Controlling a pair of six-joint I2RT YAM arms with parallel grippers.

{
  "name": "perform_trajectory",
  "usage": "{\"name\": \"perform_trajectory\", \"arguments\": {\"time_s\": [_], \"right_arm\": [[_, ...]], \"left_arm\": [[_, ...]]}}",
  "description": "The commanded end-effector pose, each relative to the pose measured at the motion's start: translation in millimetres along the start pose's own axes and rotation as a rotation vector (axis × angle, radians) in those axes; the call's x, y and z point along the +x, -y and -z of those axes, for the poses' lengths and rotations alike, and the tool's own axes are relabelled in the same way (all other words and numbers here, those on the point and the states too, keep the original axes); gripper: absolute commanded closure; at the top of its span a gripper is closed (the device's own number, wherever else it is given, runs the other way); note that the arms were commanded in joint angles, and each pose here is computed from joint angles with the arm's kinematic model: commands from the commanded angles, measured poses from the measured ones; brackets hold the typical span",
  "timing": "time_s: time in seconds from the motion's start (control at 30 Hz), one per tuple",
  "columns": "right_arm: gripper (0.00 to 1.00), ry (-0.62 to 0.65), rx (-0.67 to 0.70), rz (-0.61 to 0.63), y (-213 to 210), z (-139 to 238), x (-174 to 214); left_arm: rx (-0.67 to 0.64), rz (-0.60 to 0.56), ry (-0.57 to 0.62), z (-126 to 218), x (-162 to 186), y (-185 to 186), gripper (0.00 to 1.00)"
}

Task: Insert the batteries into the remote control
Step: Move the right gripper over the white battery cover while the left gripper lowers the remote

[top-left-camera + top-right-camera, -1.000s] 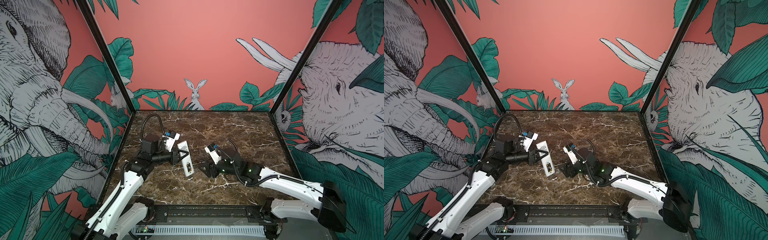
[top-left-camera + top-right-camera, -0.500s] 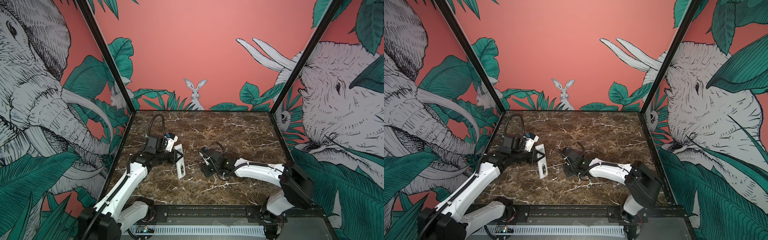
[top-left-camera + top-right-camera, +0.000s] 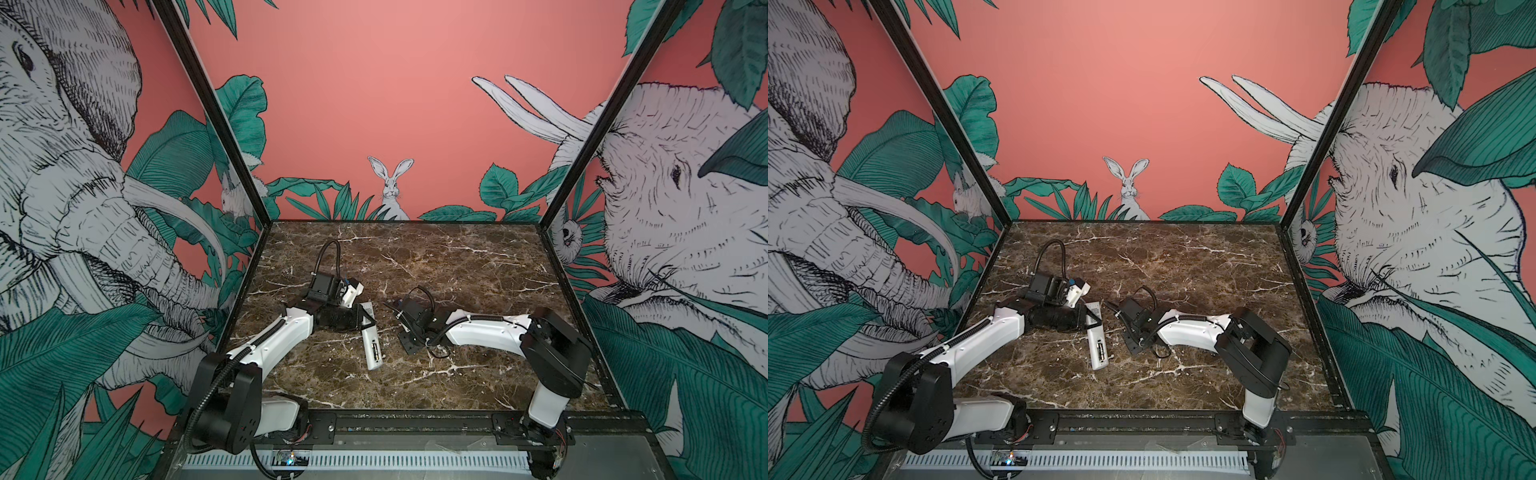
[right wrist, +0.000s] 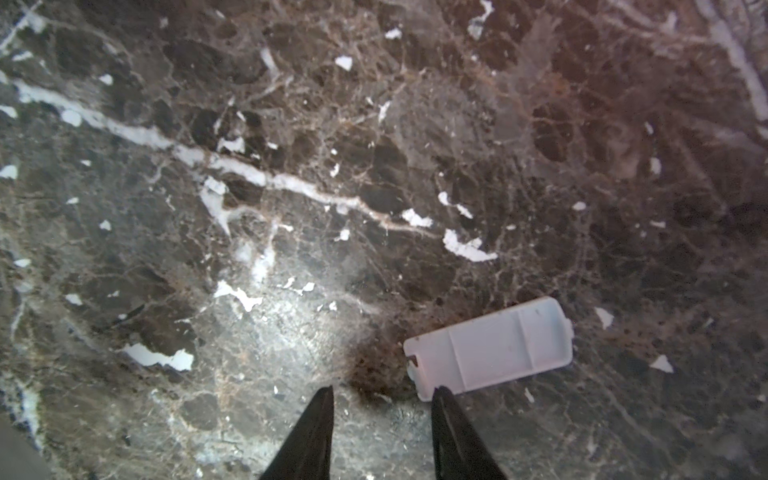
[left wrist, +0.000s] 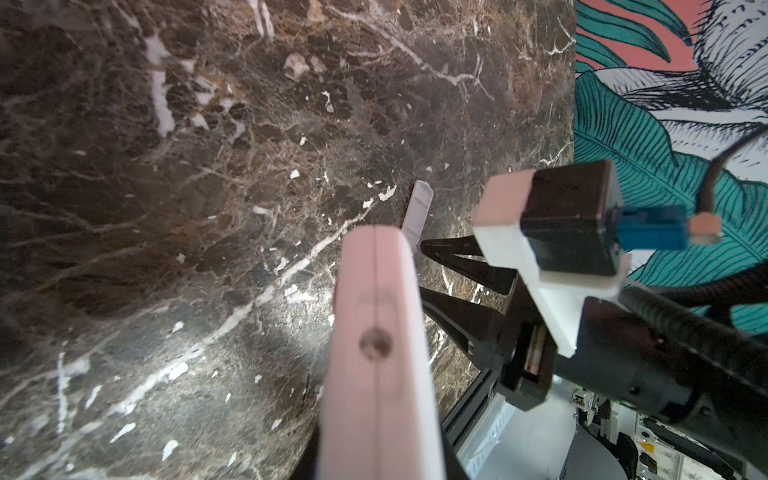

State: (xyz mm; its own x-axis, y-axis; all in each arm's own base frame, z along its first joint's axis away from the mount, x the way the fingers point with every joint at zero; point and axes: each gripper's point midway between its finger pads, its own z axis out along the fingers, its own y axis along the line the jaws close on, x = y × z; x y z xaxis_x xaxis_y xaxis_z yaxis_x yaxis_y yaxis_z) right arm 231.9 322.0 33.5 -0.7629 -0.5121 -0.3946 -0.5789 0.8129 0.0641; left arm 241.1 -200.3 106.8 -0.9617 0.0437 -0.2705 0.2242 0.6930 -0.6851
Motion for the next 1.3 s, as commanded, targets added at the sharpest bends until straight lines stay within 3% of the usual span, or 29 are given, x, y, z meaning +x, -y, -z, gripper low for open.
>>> {"name": "perform_trajectory", "arguments": {"time_s": [0.0, 0.27, 0.53, 0.93, 1.27], "right_arm": [[0.61, -0.013, 0.030, 0.004, 6.4, -3.0, -2.8], [0.71, -0.033, 0.037, 0.000, 8.5, -10.5, -2.3], [0.84, -0.043, 0.044, -0.001, 9.4, -12.3, -2.2], [0.95, -0.026, 0.030, -0.002, 8.2, -6.5, -4.2], [0.98, 0.039, -0.028, 0.004, 1.8, 11.9, -9.1]], "left_arm": [[0.039, 0.016, 0.014, -4.0, -3.2, 2.5, 1.00], [0.034, 0.049, -0.002, -13.7, 2.1, -8.3, 1.00], [0.014, 0.155, -0.029, -17.9, 9.9, -30.5, 1.00], [-0.009, 0.243, -0.043, -20.1, 17.5, -55.8, 0.72], [-0.004, 0.263, -0.016, -21.3, 16.1, -60.9, 0.46]]}}
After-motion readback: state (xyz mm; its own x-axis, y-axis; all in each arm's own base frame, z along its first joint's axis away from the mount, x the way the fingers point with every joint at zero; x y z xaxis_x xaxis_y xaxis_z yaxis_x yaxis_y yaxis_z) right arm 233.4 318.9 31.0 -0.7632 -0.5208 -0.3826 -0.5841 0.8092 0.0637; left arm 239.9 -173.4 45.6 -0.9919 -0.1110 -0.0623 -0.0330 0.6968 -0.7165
